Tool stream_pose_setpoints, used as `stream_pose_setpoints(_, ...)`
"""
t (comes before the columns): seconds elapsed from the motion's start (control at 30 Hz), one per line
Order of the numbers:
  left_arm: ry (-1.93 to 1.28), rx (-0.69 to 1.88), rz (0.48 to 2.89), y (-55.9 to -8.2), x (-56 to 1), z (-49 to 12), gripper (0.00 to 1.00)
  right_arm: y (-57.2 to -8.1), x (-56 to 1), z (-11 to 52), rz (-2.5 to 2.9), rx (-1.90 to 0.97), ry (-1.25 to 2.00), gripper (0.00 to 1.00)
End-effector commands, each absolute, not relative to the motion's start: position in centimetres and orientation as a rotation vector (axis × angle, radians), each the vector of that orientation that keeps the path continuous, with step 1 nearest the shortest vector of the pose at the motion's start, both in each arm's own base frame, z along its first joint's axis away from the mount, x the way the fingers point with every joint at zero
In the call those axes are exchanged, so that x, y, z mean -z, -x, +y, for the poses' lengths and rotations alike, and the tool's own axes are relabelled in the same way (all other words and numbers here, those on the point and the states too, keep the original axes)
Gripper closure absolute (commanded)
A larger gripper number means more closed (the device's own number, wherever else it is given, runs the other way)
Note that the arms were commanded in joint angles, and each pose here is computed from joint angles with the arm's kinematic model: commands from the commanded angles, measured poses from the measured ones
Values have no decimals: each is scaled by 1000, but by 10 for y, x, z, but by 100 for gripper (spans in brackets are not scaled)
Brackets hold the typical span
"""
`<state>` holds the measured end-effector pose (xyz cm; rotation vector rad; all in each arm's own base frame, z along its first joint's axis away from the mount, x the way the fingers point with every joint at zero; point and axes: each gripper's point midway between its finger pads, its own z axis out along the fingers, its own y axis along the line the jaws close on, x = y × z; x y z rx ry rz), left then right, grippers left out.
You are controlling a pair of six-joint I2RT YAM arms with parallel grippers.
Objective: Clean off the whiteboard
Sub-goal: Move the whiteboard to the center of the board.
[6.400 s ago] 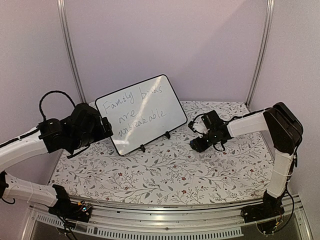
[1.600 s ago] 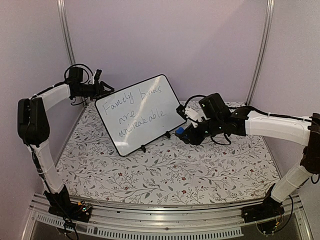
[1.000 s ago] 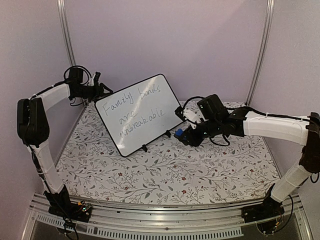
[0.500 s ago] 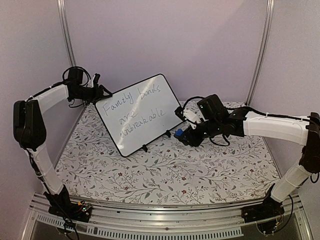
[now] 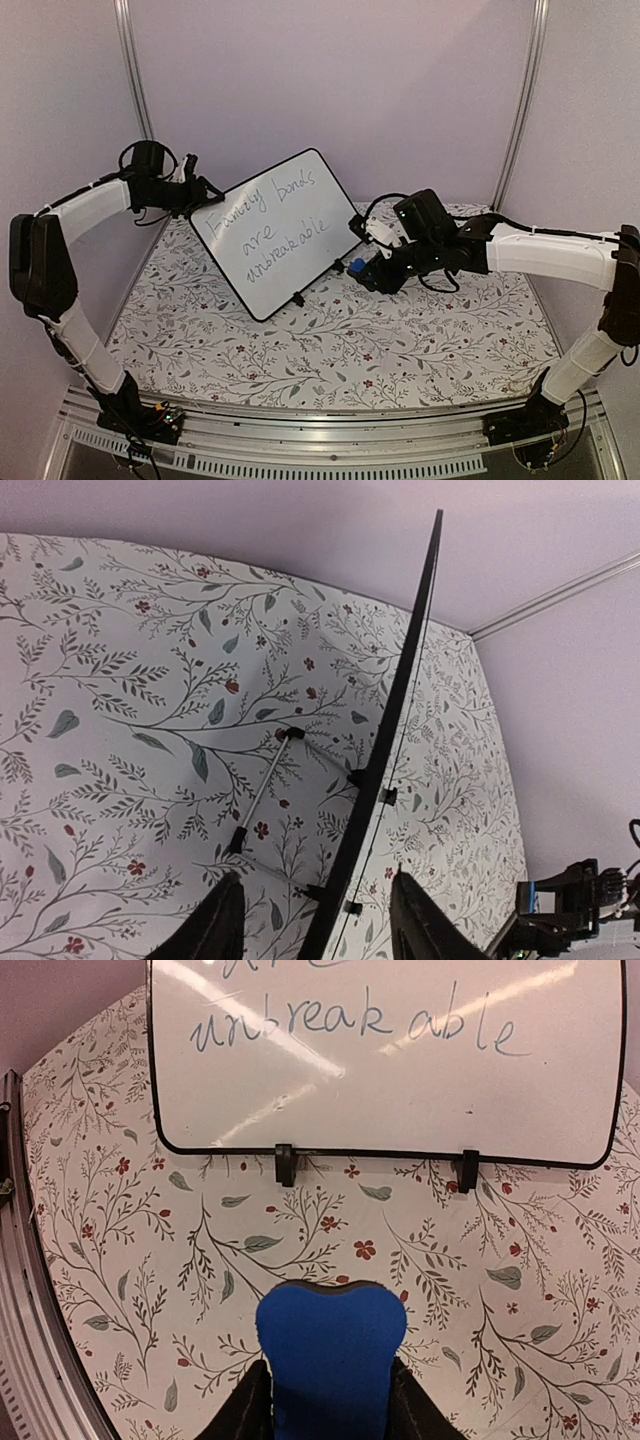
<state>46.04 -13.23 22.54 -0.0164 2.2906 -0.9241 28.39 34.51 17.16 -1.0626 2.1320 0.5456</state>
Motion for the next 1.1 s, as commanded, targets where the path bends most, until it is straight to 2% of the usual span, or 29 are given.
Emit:
stream_pose_setpoints(0.0,15,959,2251,-444,-238,-155,52,-284,-176,351,2120,-544,1066,64)
stream_pose_setpoints(0.17,20,962,2235,-436,-242,-159,50,-284,-176,351,2119,-534,1071,64)
stream_pose_setpoints(0.47,37,829,2234,-466,-253,-134,39,-283,-177,352,2119,-540,1075,64)
stream_pose_setpoints(0.7,-23,840,2199,-491,-271,-131,38,-282,-178,350,2120,-533,1070,64)
stream_pose_setpoints(1.07,-135,877,2245,-516,-255,-152,37,-281,-178,350,2121,-531,1066,64)
